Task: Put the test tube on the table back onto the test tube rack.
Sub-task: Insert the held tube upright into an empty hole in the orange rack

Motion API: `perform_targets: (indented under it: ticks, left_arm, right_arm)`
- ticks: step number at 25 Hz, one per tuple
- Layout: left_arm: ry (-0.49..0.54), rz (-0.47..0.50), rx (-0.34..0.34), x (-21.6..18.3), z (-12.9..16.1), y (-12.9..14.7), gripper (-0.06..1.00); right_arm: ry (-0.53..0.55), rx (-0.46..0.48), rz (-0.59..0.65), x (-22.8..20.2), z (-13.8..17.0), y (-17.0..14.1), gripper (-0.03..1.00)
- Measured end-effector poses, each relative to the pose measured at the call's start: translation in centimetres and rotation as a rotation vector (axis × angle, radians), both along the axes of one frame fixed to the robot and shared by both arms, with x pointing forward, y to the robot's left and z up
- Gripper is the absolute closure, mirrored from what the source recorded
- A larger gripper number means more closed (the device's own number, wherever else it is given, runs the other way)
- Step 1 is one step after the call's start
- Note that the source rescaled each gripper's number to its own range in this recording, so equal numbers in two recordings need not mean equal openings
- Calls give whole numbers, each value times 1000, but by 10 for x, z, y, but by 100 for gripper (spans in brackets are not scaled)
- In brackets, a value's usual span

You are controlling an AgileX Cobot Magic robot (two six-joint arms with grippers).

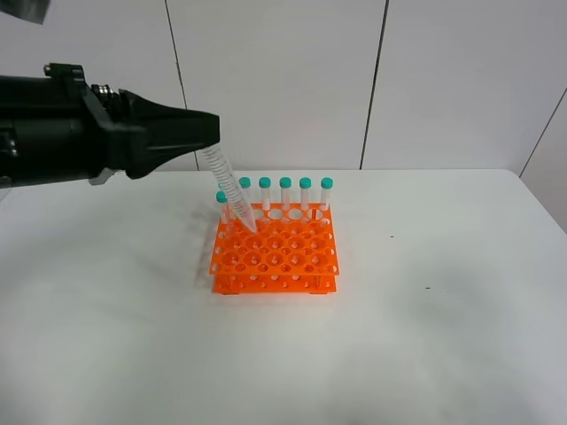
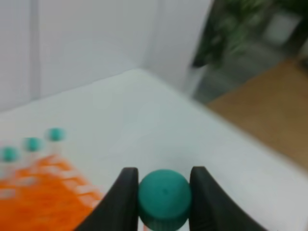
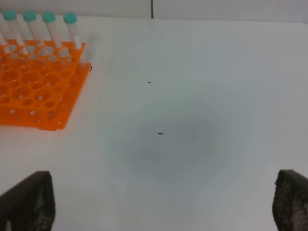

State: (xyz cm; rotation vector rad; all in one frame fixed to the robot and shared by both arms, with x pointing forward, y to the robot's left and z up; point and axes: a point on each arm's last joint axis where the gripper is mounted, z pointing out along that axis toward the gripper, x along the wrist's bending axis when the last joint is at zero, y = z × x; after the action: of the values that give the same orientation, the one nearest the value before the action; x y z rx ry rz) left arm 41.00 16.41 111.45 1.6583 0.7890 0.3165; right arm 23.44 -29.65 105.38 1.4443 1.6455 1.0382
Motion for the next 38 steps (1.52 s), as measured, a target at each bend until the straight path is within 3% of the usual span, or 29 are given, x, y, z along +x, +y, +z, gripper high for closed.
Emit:
perform_targets:
  ticks: [4,6,9,12,21,26,30,38]
  left_arm:
    - [-114,105,197,10,-5,12,94]
    - [-177,186,248,16,-4,18,94]
    - [-227,287,195,22,4,24,94]
    - [-255,318,166,29,5,22,94]
    - [-123,324,247,86,-63,-8,94]
    - [-185,225,325,101,-75,-34,94]
    - [-175,204,312,116,-78,-51,94]
    - [-142,258,310,157,-97,-55,94]
  right_arm:
    - [0,0,0,0,0,0,-2]
    - [0,0,0,0,0,0,-2]
    - [0,0,0,0,0,0,-2]
    - [0,0,0,0,0,0,-2]
    - [0,0,0,0,0,0,-2]
    - [0,0,0,0,0,0,-2]
    - [0,0,0,0,0,0,-2]
    - [0,0,0,0,0,0,-2]
